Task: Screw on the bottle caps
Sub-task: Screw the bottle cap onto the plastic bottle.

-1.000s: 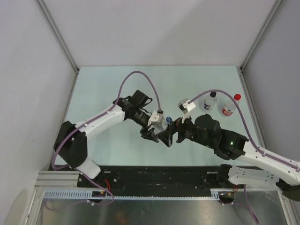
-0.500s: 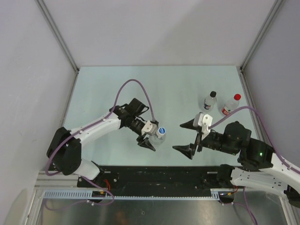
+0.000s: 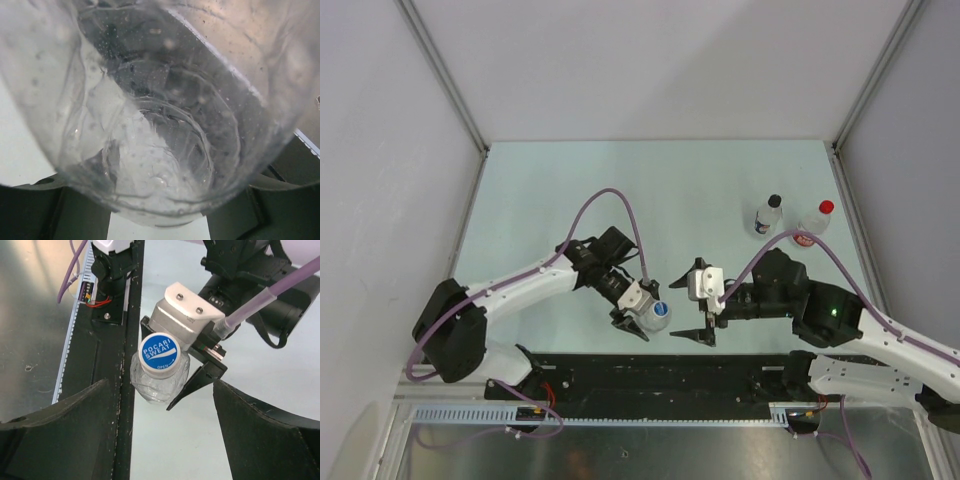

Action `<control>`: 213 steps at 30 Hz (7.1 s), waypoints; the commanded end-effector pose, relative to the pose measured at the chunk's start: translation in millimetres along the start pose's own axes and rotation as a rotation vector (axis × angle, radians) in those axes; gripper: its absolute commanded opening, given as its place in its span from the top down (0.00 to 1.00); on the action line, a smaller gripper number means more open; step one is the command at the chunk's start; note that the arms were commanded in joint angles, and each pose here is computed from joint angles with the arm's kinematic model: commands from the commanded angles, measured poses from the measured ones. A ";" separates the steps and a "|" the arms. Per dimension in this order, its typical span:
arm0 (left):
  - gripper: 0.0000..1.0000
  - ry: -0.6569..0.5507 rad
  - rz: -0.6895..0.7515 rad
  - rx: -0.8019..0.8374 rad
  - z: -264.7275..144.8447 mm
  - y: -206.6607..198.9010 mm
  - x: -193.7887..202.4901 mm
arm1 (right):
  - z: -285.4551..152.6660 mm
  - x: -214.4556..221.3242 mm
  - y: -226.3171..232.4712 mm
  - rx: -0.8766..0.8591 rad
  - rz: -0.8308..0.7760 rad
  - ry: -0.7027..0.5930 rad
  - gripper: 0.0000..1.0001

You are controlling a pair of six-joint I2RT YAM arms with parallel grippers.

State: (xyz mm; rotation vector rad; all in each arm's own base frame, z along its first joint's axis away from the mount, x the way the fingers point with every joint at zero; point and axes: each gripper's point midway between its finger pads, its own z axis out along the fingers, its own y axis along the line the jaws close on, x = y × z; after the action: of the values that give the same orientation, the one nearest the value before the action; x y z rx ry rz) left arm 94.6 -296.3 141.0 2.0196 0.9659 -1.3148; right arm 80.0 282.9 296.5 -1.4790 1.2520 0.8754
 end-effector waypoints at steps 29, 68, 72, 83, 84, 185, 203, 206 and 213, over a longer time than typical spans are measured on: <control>0.52 -0.011 0.049 -0.002 -0.2 7.7 -12.9 | 9.9 -49.2 -1.6 -0.046 -0.041 -0.164 0.49; 0.54 0.080 0.018 -0.265 -62.0 95.1 -41.4 | 4.4 51.7 -91.6 0.766 0.791 -0.005 0.78; 0.54 0.097 -0.007 -0.277 -62.0 104.1 -34.5 | 19.1 63.5 -89.4 0.829 0.970 -0.023 0.81; 0.53 0.105 -0.061 -0.283 -60.5 117.5 -22.9 | 55.4 65.7 -67.1 0.872 0.953 -0.012 0.74; 0.53 0.103 -0.062 -0.280 -59.7 117.0 -22.3 | 52.9 61.2 -68.1 0.866 0.932 -0.020 0.71; 0.52 -0.044 0.101 -0.188 -78.5 89.5 -68.3 | -5.4 23.4 -95.3 0.707 0.402 0.073 0.87; 0.56 -0.198 0.092 -0.148 -79.8 128.2 -104.9 | -28.9 35.0 -122.4 0.969 0.791 -0.073 0.80; 0.56 -0.186 0.069 -0.146 -77.2 127.0 -96.3 | -27.5 21.7 -121.3 0.923 0.727 -0.094 0.74; 0.54 -0.136 0.003 -0.122 -61.7 114.9 -66.0 | -14.7 -20.1 -113.4 0.829 0.447 -0.138 0.56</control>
State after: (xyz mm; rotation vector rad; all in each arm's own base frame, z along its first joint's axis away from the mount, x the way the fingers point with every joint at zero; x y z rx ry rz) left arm 224.8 -325.1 205.3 1.8654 1.1162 -1.2316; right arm 198.9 255.3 362.5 -0.2482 1.6298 0.6824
